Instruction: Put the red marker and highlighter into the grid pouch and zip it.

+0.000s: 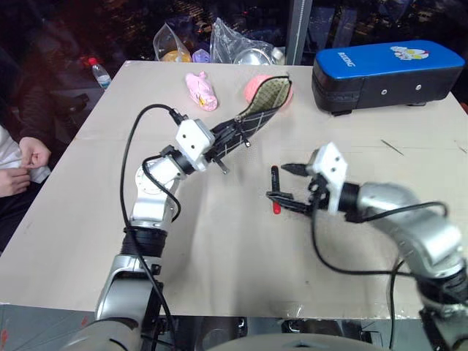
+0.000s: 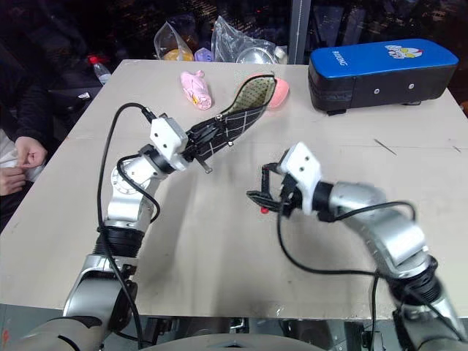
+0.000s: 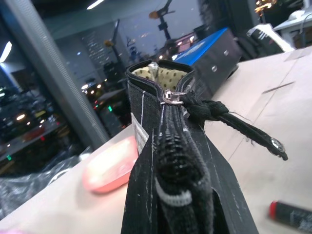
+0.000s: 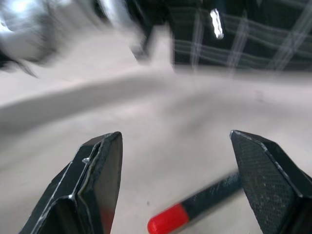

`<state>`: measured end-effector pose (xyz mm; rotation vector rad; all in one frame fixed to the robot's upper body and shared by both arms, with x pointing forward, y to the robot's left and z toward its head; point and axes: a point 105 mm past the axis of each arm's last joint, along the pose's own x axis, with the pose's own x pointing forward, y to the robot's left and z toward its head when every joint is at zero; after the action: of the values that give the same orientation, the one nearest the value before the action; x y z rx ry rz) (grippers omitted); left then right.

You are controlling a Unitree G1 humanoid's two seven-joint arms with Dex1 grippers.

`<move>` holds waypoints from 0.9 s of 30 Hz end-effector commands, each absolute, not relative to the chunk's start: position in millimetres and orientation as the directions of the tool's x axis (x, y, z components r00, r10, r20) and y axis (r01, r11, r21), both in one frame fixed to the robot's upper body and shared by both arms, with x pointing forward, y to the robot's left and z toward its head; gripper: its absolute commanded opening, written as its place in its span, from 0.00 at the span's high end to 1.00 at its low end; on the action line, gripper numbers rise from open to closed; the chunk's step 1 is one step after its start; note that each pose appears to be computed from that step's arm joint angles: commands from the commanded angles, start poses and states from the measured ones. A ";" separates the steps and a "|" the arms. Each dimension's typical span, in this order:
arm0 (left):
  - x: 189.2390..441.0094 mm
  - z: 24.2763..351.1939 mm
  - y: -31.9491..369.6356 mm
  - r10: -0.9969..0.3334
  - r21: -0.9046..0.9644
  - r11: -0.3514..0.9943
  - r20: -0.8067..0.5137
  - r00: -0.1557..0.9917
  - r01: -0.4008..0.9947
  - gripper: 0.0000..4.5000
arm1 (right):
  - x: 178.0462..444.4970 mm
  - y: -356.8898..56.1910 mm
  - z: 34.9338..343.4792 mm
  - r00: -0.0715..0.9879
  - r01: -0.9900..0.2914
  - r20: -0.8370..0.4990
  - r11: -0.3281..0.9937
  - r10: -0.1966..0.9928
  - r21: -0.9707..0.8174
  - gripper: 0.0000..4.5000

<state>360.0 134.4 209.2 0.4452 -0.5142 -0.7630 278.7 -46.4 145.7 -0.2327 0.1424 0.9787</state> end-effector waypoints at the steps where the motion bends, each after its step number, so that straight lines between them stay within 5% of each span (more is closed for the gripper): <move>1: 353.8 220.3 149.1 -0.727 0.567 0.654 0.291 0.622 0.500 1.00 | 297.3 -41.3 134.7 0.676 -0.736 -0.220 0.661 0.703 -0.148 0.21; 13: 345.6 220.9 138.6 -0.734 0.582 0.646 0.294 0.612 0.495 1.00 | 320.6 -45.8 84.9 0.762 -0.557 -0.448 0.826 0.467 -0.087 0.21; 15: 344.8 220.5 136.4 -0.736 0.582 0.644 0.295 0.610 0.496 1.00 | 320.7 -49.1 80.2 0.757 -0.551 -0.471 0.829 0.452 -0.091 0.33; 21: 345.8 219.0 134.8 -0.738 0.580 0.643 0.293 0.608 0.500 1.00 | 320.8 -59.2 87.3 0.772 -0.527 -0.465 0.845 0.434 -0.086 0.92; 27: 345.8 216.2 130.6 -0.744 0.577 0.638 0.292 0.600 0.511 1.00 | 334.6 -101.6 111.2 0.827 -0.466 -0.417 0.874 0.377 -0.135 0.94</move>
<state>350.9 136.4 204.4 0.4494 -0.4905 -0.7490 322.2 -67.4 95.7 -0.2215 0.4292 0.5571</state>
